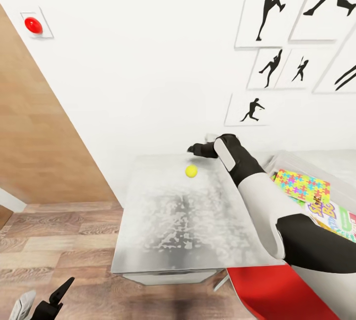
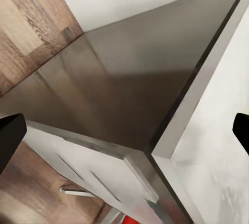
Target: Put all the toys in the child's room - the three board games (two on the bed and one on the table), the two jigsaw puzzles on the table, and the tennis ball on the table - inside the toy box on the table in the child's room.
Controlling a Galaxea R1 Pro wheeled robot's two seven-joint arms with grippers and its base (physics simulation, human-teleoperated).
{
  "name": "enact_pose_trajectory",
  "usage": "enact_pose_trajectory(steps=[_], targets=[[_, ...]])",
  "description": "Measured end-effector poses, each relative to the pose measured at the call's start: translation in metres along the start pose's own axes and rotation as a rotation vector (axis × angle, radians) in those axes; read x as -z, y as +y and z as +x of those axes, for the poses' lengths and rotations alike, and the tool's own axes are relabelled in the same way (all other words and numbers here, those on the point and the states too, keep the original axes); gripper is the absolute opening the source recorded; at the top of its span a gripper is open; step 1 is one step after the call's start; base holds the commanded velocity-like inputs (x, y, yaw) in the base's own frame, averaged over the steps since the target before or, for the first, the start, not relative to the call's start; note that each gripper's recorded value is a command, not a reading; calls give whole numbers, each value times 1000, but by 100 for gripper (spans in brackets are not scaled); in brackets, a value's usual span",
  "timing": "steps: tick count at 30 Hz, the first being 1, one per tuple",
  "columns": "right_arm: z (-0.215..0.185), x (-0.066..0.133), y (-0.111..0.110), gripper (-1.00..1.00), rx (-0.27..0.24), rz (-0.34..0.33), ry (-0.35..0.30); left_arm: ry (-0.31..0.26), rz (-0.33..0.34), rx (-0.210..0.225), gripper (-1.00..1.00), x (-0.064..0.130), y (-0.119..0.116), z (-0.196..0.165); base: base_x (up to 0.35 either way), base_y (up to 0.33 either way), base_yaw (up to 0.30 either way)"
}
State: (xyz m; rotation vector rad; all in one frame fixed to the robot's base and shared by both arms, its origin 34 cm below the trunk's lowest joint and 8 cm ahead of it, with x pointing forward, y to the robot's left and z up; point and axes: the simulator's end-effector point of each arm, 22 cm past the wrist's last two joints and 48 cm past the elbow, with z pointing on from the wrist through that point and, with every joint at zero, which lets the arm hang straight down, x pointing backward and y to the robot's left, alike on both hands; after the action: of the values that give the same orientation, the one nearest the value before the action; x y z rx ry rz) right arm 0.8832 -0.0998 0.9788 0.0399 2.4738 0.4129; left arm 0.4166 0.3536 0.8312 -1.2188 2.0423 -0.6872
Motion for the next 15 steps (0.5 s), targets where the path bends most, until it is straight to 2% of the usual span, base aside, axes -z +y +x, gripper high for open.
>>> enact_pose_trajectory(steps=[5, 15], targets=[[-8, -3, -12, 100, 1, 60, 19, 2, -6, 0, 100, 0, 2, 1, 0, 0, 0], [-9, -10, -21, 100, 2, 96, 55, 8, -18, 2, 100, -1, 7, 4, 0, 0, 0]])
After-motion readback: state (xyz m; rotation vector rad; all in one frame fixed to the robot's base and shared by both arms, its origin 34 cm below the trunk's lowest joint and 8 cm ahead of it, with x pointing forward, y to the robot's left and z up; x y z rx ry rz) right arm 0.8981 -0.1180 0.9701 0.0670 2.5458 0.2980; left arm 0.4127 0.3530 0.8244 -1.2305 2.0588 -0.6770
